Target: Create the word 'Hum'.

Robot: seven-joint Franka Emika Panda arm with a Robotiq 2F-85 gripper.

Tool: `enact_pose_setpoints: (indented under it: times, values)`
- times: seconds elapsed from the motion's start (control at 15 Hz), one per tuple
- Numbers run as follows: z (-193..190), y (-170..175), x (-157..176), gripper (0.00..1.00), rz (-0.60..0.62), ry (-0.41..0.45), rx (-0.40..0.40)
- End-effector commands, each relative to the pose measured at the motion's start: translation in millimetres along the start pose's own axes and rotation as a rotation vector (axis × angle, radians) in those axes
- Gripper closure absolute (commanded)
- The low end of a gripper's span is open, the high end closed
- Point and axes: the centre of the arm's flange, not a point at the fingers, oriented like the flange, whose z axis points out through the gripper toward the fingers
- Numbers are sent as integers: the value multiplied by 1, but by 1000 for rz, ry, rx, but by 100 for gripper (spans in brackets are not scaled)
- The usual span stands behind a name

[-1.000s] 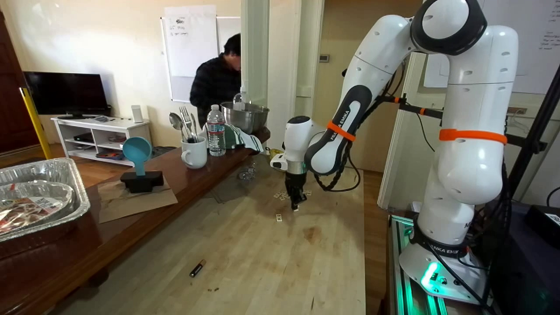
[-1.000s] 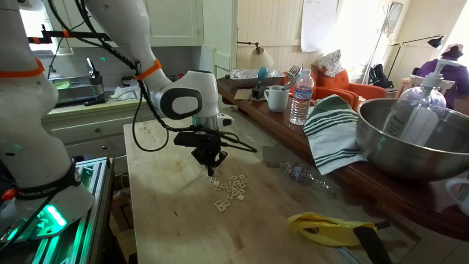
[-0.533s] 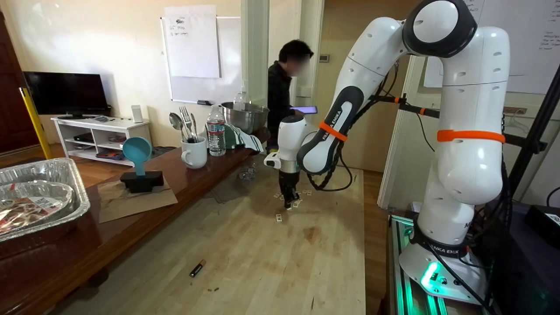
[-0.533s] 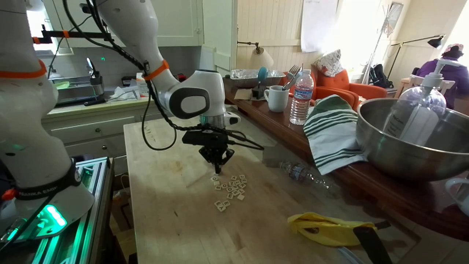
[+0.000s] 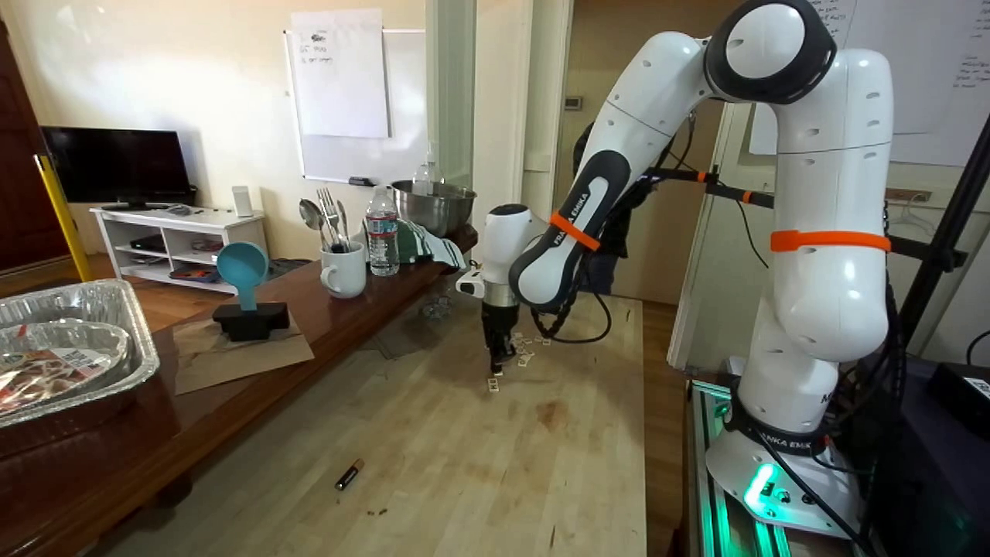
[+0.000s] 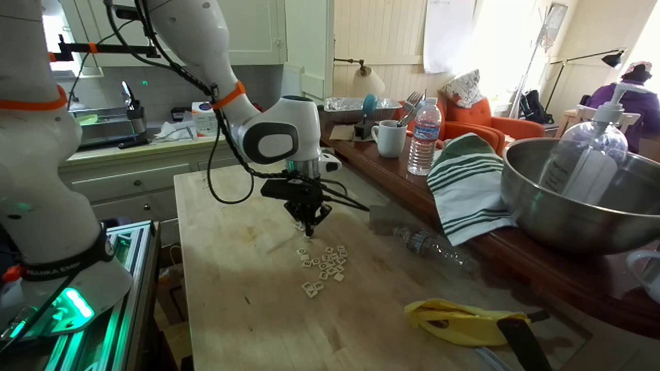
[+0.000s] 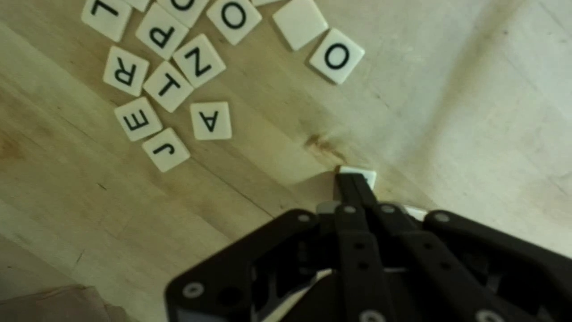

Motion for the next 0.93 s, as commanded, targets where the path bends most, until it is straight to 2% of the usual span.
enact_pose_setpoints:
  times: [0.0,0.87]
  values:
    - [31,-8,5,100,18,-8,71]
    - [31,-11,10,100,80,8,96]
